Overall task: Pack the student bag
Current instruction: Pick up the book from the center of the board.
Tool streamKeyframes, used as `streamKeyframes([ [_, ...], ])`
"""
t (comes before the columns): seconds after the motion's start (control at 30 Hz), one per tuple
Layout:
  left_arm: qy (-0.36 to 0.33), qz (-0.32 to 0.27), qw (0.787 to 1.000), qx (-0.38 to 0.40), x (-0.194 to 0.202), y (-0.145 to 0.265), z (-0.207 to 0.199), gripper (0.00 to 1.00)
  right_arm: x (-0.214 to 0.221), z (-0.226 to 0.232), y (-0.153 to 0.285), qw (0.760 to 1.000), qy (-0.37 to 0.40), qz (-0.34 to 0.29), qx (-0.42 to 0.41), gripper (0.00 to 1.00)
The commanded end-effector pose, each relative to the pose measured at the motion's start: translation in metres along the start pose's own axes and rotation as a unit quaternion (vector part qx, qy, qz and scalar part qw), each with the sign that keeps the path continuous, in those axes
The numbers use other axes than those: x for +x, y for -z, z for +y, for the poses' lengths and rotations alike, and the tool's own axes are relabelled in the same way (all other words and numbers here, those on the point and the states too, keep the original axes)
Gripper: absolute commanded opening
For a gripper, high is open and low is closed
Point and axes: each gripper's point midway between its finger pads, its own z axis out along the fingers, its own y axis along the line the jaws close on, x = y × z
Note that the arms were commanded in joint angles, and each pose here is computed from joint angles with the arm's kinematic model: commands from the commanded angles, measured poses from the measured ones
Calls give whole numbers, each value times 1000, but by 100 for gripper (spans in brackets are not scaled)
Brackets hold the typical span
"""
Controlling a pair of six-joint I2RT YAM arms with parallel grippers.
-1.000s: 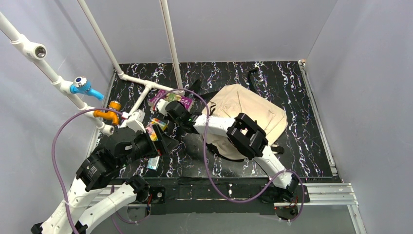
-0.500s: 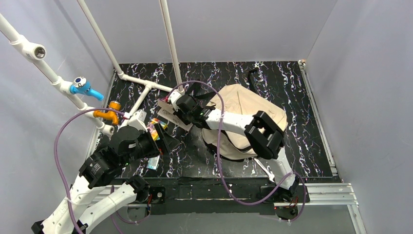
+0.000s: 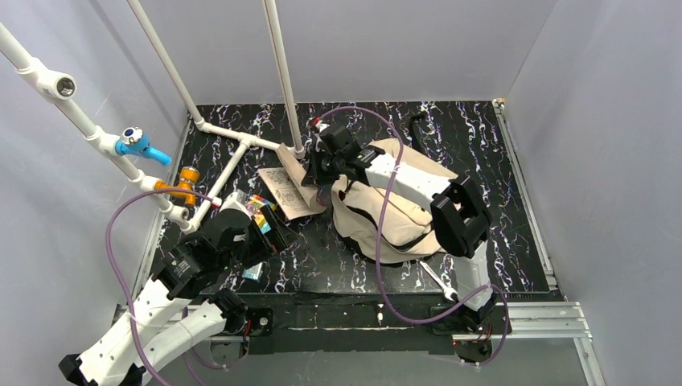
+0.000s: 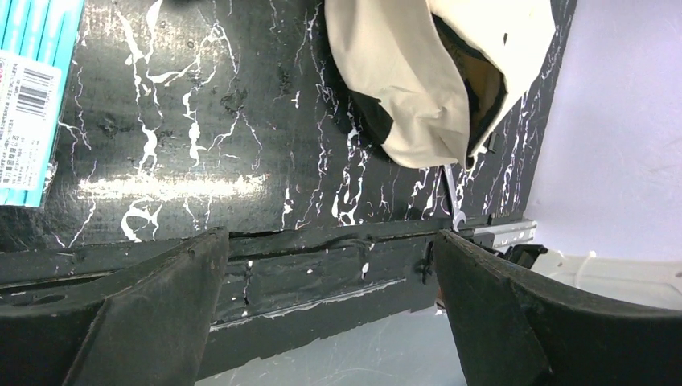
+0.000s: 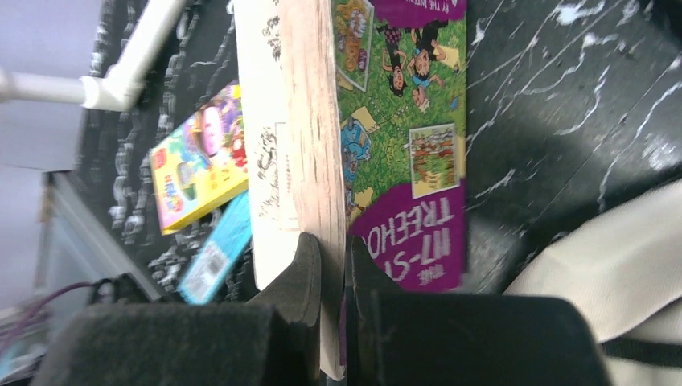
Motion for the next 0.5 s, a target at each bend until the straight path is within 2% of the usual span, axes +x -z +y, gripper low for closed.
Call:
streamKeyframes([
  [0.0,31,-19,999,-14,-5,-8,3,98,-28,38,50,990,-113,-8,-83,1],
  [0.13,16,-29,999,-4,-10,-17,-2,98,-34,49,65,975,-181,-28,-128,1],
  [0.27,-39,-23,999,-9,-11,-29,-5,98,-40,55,74,955,-244,-54,-160,1],
  [0.47,-193,-50,979,-44,-27,-46,12,98,-38,56,82,913,-352,-67,-195,1],
])
